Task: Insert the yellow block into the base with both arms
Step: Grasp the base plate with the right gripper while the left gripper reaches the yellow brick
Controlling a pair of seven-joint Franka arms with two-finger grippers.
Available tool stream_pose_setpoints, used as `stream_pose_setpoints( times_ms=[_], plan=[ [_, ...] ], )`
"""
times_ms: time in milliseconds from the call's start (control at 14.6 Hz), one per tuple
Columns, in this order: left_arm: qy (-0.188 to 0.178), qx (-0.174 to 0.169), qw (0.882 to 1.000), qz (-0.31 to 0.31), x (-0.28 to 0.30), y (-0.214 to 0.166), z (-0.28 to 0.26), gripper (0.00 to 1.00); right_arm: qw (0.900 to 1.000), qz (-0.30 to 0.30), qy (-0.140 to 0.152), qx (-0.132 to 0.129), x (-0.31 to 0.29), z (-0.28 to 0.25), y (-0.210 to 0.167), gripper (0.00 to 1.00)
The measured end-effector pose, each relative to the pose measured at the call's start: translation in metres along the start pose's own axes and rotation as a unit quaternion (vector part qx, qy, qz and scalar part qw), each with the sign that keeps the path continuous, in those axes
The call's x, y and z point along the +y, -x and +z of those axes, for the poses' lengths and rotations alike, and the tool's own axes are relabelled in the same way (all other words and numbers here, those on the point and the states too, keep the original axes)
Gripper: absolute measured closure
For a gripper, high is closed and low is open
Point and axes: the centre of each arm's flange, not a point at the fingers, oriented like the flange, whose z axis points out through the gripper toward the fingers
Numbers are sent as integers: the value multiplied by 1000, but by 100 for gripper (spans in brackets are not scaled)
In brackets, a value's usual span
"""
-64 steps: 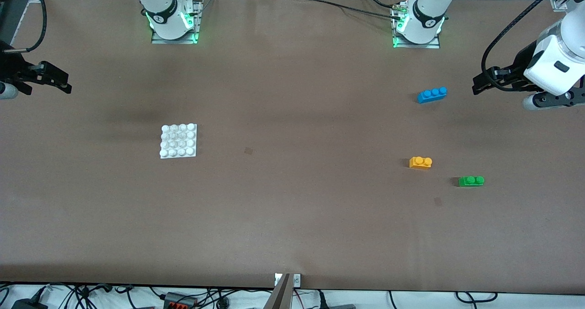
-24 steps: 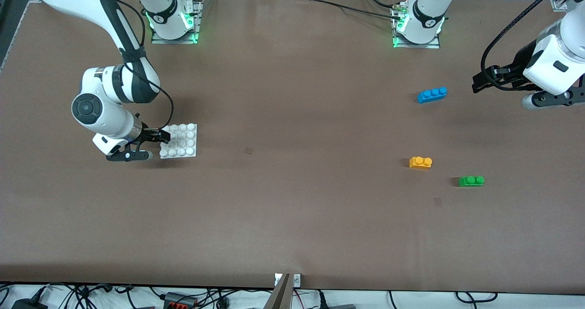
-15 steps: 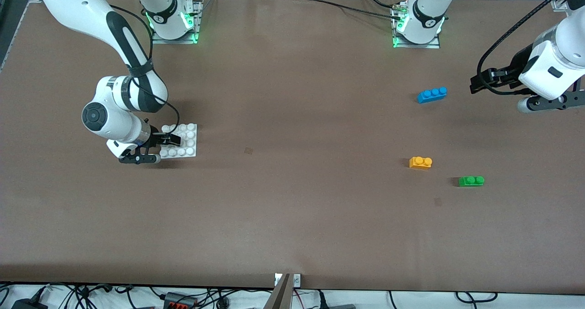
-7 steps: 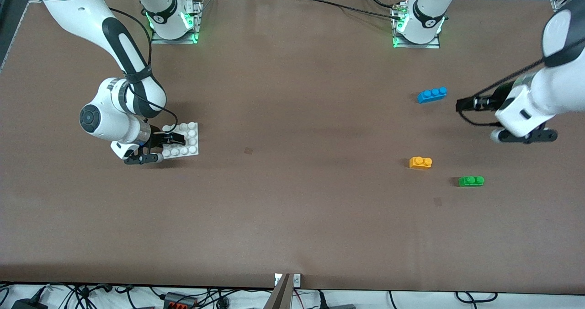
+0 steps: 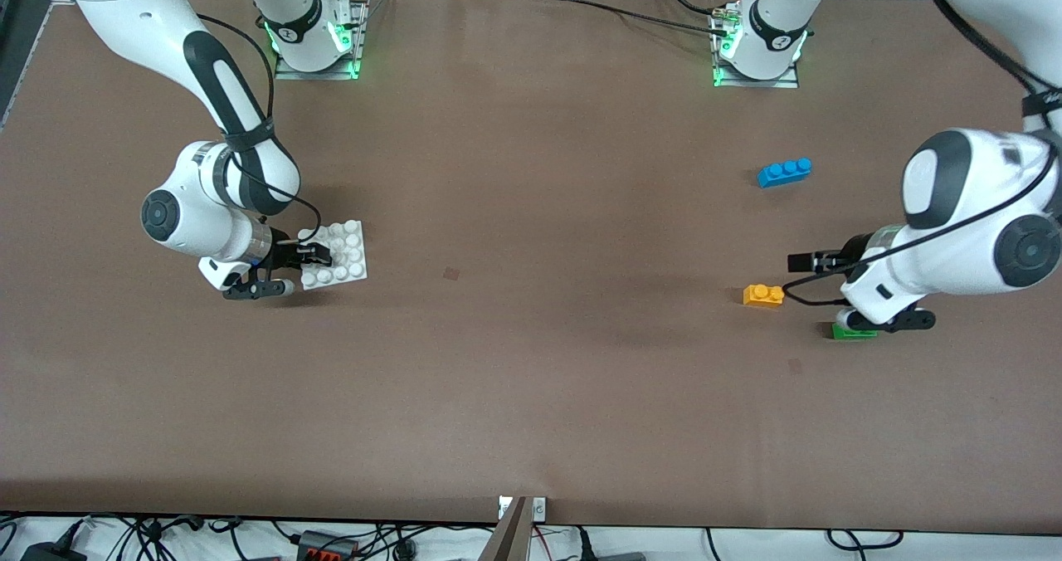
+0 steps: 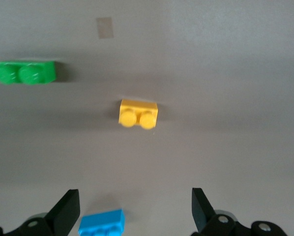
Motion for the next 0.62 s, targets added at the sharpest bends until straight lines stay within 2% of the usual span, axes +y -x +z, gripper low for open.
stream_pose_setpoints(
  times_ms=[137,273,410,615],
  plan=[
    [-16,1,1000,-2,20,2,9,0,1000,0,0,0,0,0,0,36],
    [-27,22,999,2,31,6,15,0,1000,0,0,0,0,0,0,36],
    [-26,51,998,4,31,13,35,0,1000,-1,0,0,-1,0,0,36],
    [-25,66,998,4,26,19,67,0,1000,-13,-1,-3,-21,4,0,36]
  ],
)
